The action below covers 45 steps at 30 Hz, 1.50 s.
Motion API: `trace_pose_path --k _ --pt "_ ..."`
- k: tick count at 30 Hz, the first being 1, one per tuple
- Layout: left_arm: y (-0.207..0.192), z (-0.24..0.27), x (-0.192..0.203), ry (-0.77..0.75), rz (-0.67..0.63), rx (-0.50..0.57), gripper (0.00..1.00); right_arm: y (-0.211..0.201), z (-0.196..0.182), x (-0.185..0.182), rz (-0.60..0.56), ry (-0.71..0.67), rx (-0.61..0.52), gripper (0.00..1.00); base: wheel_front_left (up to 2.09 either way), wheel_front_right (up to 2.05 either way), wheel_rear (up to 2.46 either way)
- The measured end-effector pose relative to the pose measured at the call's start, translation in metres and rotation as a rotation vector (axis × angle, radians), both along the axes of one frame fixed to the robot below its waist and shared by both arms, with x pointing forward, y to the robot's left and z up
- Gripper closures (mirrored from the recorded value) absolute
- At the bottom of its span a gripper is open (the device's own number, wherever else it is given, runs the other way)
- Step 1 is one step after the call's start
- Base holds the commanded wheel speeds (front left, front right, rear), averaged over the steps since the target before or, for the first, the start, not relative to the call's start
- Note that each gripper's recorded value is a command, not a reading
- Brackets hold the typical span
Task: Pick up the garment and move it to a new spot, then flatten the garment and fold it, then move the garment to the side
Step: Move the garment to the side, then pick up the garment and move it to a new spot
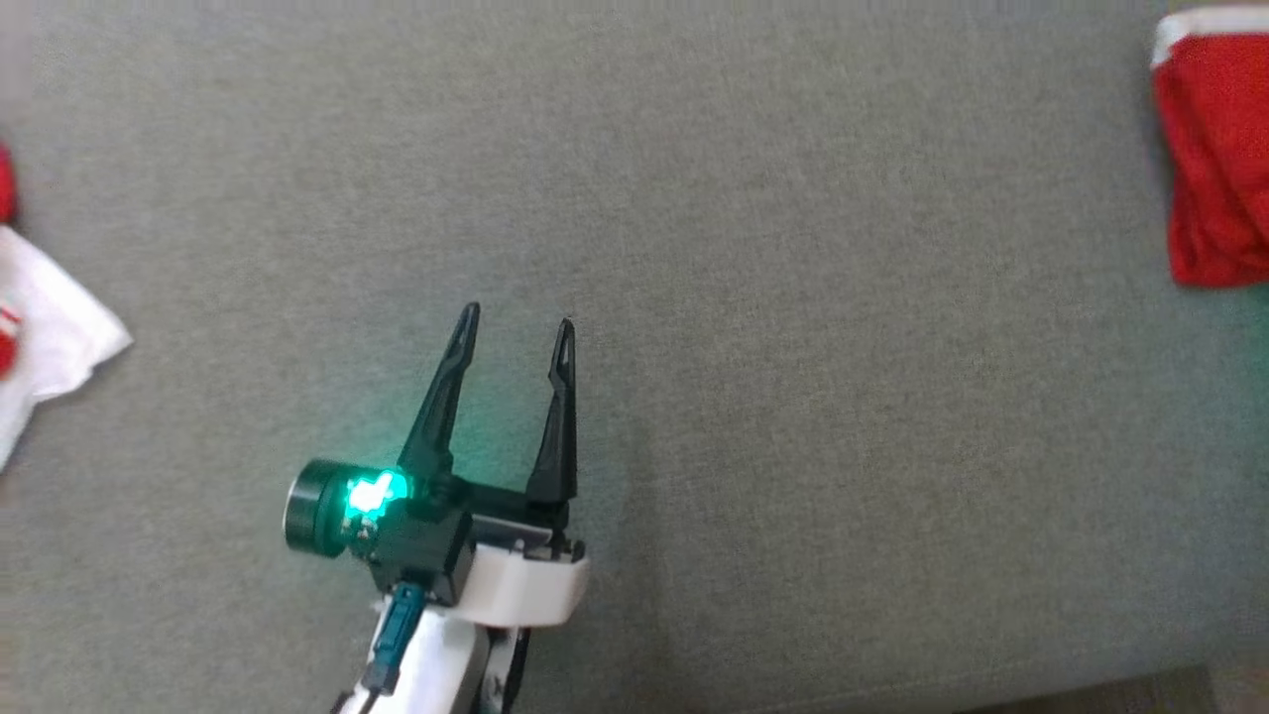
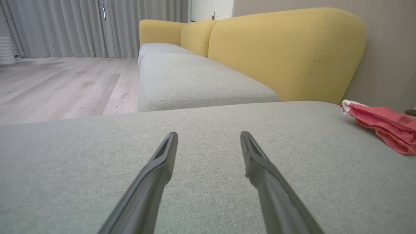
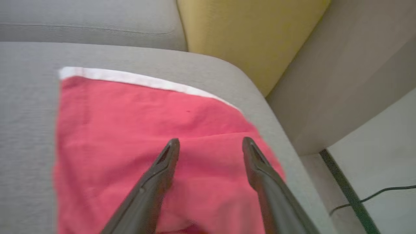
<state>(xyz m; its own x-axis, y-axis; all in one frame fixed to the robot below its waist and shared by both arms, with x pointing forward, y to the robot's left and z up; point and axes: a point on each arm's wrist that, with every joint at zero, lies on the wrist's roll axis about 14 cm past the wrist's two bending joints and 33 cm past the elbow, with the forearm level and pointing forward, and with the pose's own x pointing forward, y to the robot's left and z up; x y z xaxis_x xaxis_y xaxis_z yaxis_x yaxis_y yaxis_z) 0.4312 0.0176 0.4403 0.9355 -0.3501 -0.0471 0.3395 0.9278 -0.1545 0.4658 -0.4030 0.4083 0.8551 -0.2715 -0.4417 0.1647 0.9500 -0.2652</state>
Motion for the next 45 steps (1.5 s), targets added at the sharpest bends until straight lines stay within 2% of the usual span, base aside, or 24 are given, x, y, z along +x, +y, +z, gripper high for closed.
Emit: trace_pose_path --k 4,9,14,22,25,28,31,36,45 --pt "0.008 0.012 -0.014 -0.007 0.024 -0.004 0.00 0.045 -0.016 -0.010 0.072 0.014 0.072 0.00 0.00 0.00 0.00" --pt "0.020 0.029 -0.038 -0.025 0.063 -0.008 0.00 0.112 -0.032 -0.037 0.157 0.023 0.219 0.00 0.00 0.00 0.00" --pt "0.037 0.042 -0.067 -0.041 0.115 -0.012 0.00 0.177 -0.017 -0.055 0.269 -0.051 0.358 0.00 0.00 0.00 0.00" --pt "0.084 0.053 -0.116 -0.064 0.281 -0.014 0.00 0.248 0.013 -0.100 0.416 -0.210 0.480 0.00 0.00 0.00 0.00" --pt "0.098 0.060 -0.125 -0.089 0.327 -0.017 0.00 0.256 0.026 -0.110 0.459 -0.262 0.449 0.00 0.00 0.00 0.00" --pt "0.107 0.062 -0.134 -0.107 0.354 -0.002 0.00 0.256 0.052 -0.116 0.447 -0.371 0.439 0.00 0.00 0.00 0.00" --pt "0.114 0.062 -0.141 -0.119 0.372 0.023 0.00 0.256 0.062 -0.134 0.426 -0.427 0.420 0.00 0.00 0.00 0.00" --pt "0.115 0.059 -0.149 -0.113 0.372 0.026 0.00 0.256 0.055 -0.162 0.408 -0.415 0.393 0.00 0.00 0.00 0.00" --pt "0.116 0.056 -0.151 -0.110 0.366 0.045 0.00 0.257 0.063 -0.165 0.394 -0.449 0.387 0.00 0.00 0.00 0.00"
